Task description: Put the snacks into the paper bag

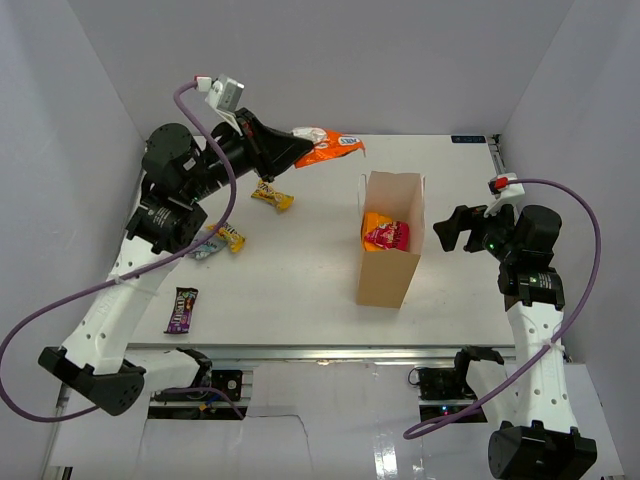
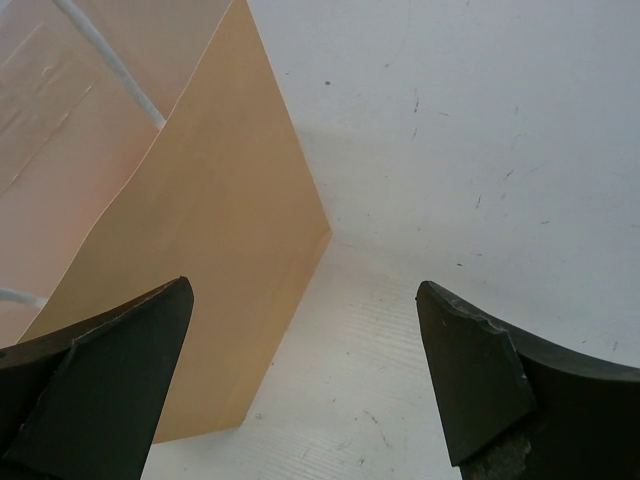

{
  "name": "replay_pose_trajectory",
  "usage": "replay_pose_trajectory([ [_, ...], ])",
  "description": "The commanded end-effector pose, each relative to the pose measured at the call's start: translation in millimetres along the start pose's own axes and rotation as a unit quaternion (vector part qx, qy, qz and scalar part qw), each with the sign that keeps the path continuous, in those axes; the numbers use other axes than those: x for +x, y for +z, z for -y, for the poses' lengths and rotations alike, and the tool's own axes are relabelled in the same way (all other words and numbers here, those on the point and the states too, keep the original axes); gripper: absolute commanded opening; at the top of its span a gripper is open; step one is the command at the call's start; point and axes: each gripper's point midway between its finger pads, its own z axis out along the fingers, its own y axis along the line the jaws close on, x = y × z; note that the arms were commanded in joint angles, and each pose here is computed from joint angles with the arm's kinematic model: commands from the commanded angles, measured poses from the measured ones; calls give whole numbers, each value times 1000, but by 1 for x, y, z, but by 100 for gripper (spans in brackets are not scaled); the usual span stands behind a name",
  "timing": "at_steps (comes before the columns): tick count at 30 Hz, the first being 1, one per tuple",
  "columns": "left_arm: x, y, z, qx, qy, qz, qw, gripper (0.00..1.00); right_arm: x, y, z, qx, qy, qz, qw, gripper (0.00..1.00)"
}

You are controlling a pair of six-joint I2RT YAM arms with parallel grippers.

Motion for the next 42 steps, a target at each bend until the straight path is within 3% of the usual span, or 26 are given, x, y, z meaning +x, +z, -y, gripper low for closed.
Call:
replay_pose_trajectory([
  [1,-23,12,57,91,5,22,996,0,-12,1,-1,-7,-17,24,1000,98],
  [4,-22,25,89,134,2,19,991,0,-12,1,0,-4,-18,23,1000,98],
  [11,18,64,113,179,-27,-30,983,0,-13,-2,2,6,-25,29,999,98],
  [21,66,85,90,148,-56,-74,985,1,-13,-4,4,12,-27,32,999,98],
  [25,78,86,81,127,-73,-85,986,25,-12,-3,4,12,-27,30,999,98],
  [26,79,85,80,123,-74,-84,986,36,-12,-3,4,11,-28,30,999,98],
  [29,76,85,78,117,-75,-79,987,50,-11,-3,4,11,-27,30,999,98],
  [32,74,85,79,115,-75,-77,988,57,-12,-3,4,11,-27,30,999,98],
  [42,63,87,82,118,-69,-67,988,63,-16,-4,2,8,-32,34,999,98],
])
